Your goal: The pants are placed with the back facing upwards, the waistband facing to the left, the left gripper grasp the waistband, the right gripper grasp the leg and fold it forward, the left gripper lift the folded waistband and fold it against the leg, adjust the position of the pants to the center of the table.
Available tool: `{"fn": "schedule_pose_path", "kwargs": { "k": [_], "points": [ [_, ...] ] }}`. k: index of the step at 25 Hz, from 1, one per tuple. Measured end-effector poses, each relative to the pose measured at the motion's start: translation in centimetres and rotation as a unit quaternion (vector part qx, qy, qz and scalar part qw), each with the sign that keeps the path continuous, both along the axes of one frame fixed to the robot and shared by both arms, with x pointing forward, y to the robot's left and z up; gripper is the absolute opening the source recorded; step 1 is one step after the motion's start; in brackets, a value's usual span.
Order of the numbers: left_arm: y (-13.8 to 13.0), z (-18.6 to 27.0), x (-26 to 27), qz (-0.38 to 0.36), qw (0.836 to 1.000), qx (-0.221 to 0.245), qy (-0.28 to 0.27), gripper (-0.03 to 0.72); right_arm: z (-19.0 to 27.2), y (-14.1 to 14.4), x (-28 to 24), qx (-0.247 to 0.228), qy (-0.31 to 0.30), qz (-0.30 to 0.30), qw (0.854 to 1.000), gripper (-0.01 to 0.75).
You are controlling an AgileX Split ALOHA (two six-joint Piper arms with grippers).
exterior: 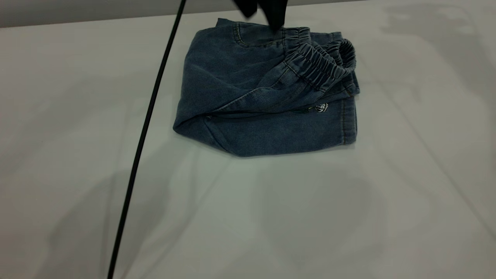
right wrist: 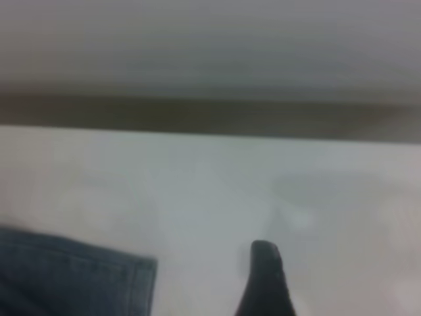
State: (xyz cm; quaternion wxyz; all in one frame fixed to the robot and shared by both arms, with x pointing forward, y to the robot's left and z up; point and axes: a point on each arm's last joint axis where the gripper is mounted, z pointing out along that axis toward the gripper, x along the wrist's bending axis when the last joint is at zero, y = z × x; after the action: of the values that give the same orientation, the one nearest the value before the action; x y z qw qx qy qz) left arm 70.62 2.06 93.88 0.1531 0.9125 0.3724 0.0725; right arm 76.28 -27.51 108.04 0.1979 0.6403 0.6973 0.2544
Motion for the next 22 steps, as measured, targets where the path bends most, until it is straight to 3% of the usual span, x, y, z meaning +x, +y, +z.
{"fn": "schedule_pose_path", "kwargs": {
  "k": [5, 9, 16, 22],
  "points": [
    [0.9, 5.8, 0.0, 0.015, 0.997, 0.003, -0.071, 0.510, 5.4, -0.1, -2.2, 0.003, -0.052, 0.001, 0.999, 0.457],
    [2.3, 11.0, -0.7, 0.052, 0.990, 0.011, -0.132, 0.510, 11.6, 0.6, -5.6, 0.042, -0.113, 0.019, 0.992, 0.457],
    [5.2, 21.9, -4.1, 0.088, 0.967, -0.014, -0.240, 0.510, 22.2, 1.5, -14.4, 0.104, -0.230, 0.062, 0.966, 0.457],
    [8.4, 30.9, -9.3, 0.109, 0.939, -0.070, -0.318, 0.510, 28.4, 1.9, -23.5, 0.133, -0.301, 0.096, 0.940, 0.457]
  ]
}}
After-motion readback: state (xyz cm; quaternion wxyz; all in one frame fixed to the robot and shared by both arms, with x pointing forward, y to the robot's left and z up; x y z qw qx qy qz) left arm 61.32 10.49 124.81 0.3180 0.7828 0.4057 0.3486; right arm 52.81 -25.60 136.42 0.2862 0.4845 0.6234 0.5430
